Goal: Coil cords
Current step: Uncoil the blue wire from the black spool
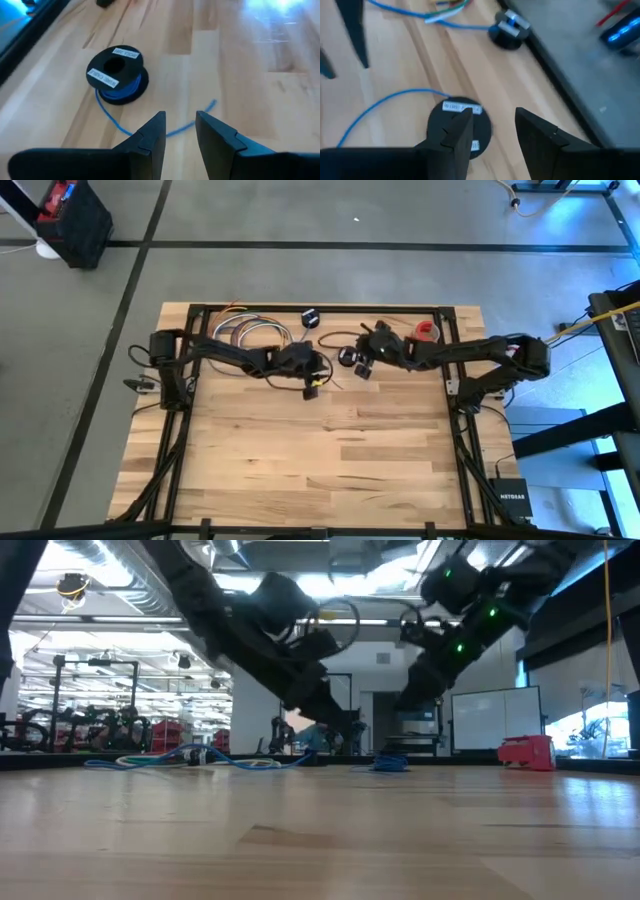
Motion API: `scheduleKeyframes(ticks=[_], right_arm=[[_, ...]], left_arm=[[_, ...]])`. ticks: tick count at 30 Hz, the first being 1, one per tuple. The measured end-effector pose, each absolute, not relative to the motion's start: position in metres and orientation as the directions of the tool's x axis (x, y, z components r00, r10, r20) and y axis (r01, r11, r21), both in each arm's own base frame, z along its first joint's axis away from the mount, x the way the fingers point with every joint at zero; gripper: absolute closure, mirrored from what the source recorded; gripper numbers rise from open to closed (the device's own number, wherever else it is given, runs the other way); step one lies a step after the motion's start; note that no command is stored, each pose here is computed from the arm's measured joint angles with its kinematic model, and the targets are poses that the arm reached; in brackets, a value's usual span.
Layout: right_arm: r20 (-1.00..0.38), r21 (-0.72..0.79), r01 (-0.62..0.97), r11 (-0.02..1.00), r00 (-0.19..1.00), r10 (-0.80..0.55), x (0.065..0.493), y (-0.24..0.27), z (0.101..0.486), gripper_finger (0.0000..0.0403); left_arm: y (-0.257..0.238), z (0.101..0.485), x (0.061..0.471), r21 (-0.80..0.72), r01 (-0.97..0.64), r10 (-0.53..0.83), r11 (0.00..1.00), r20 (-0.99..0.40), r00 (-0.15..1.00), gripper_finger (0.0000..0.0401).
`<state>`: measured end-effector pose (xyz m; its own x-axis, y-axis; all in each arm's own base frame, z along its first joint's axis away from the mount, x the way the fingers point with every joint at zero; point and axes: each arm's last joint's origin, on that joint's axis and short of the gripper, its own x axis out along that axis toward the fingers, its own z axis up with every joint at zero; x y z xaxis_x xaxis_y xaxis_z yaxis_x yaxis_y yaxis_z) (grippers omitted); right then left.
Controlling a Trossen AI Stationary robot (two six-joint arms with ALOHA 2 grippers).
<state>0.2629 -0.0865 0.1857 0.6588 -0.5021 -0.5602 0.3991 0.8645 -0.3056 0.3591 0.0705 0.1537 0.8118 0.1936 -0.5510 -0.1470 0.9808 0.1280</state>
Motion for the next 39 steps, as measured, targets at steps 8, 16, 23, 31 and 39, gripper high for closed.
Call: scheduleKeyframes(ticks=[8, 16, 23, 31, 39], right_arm=[[-0.657, -0.245, 0.39, 0.888, 0.607, -0.448, 0.262, -0.108, 0.159, 0.0251], [-0.66, -0.155, 0.468, 0.87, 0.606, -0.444, 0.265, -0.108, 0.153, 0.0251], [-0.608, -0.157, 0.491, 0.857, 0.636, -0.475, 0.269, -0.11, 0.158, 0.0251], [-0.608, -0.162, 0.494, 0.854, 0.632, -0.481, 0.269, -0.11, 0.158, 0.0251], [-0.636, -0.161, 0.494, 0.854, 0.61, -0.473, 0.267, -0.109, 0.155, 0.0251]], left_arm=[[0.078, 0.138, 0.38, 0.171, -0.068, 0.161, 0.983, -0.62, 0.768, 0.0301], [0.093, 0.15, 0.385, 0.021, -0.295, 0.241, 0.955, -0.63, 0.738, 0.0301], [0.119, 0.127, 0.383, -0.037, -0.432, 0.304, 0.901, -0.658, 0.689, 0.0301], [0.124, 0.125, 0.402, -0.015, -0.409, 0.303, 0.912, -0.647, 0.7, 0.0301], [0.125, 0.122, 0.399, 0.065, -0.442, 0.369, 0.895, -0.664, 0.65, 0.0301]])
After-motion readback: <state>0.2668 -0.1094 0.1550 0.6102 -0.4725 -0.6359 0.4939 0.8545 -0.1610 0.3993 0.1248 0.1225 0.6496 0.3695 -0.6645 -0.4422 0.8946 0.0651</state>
